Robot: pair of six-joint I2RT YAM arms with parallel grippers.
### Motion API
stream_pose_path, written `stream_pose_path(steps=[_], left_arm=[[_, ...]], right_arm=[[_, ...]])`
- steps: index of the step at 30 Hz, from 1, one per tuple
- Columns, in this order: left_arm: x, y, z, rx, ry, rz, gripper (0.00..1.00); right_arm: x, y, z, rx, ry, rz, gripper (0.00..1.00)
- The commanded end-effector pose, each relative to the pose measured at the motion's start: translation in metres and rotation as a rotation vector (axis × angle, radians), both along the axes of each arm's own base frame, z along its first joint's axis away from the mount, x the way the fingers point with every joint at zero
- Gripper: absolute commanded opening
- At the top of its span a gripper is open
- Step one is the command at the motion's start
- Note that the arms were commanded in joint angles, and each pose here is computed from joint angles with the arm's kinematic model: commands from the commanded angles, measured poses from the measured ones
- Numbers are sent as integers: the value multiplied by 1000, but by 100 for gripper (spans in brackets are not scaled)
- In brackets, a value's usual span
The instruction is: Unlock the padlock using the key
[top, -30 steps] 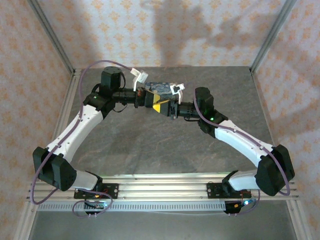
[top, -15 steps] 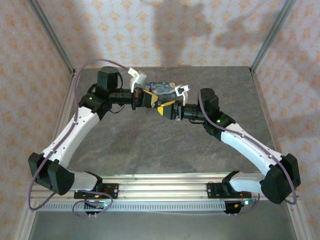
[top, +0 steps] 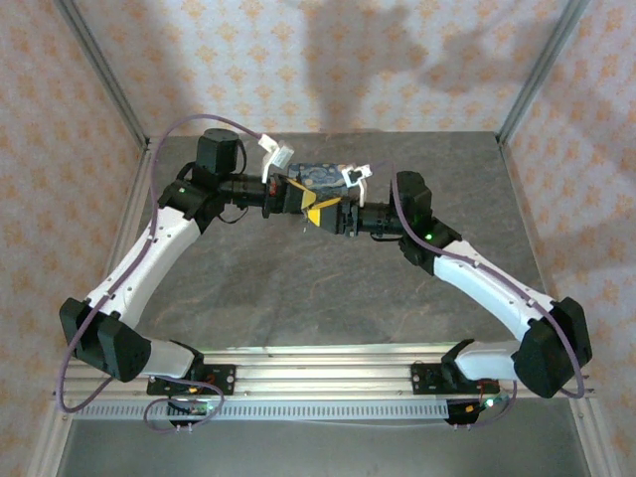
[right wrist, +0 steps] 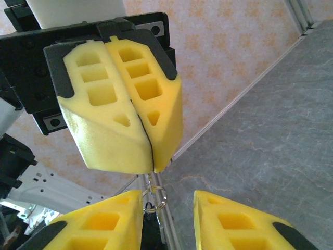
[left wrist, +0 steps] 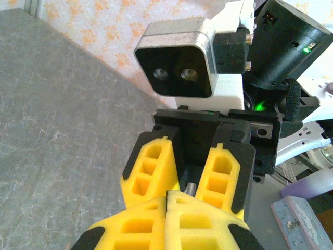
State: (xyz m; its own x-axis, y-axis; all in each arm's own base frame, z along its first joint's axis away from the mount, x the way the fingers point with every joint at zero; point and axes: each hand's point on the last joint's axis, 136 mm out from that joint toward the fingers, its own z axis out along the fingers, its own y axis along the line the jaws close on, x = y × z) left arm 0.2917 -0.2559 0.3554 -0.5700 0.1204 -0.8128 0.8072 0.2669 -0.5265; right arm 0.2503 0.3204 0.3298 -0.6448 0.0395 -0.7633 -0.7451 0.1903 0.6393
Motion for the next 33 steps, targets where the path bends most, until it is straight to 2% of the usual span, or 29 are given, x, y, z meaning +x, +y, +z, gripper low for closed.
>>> stream_pose_path(steps=[1,5,7,12,19,22,24,29,33], left_arm=[[-6,0,12,-17,-30,-34,0],[-8,0,11,-16,-26,-39,0],[-8,0,11,-16,-26,-41,0],[-8,0,13,-20,-25,-38,0],[-1,3,18,-34,-29,28,0],[1,5,20,-43,-30,62,31],[5,9,21,-46,-27,101,40],[27,35,24,-138,27,245,41],[26,39,17,-199,55,250,39]], right_arm=[[-9,5,32,66,-82,49,30],[-11,8,33,68,-82,59,26],[-12,8,34,69,-84,64,21],[-13,9,33,67,-84,68,0],[-3,7,30,95,-82,18,0],[3,7,29,120,-69,-1,0],[7,5,28,135,-61,-18,0],[19,-2,24,160,-44,-73,0],[26,-7,22,175,-38,-107,0]])
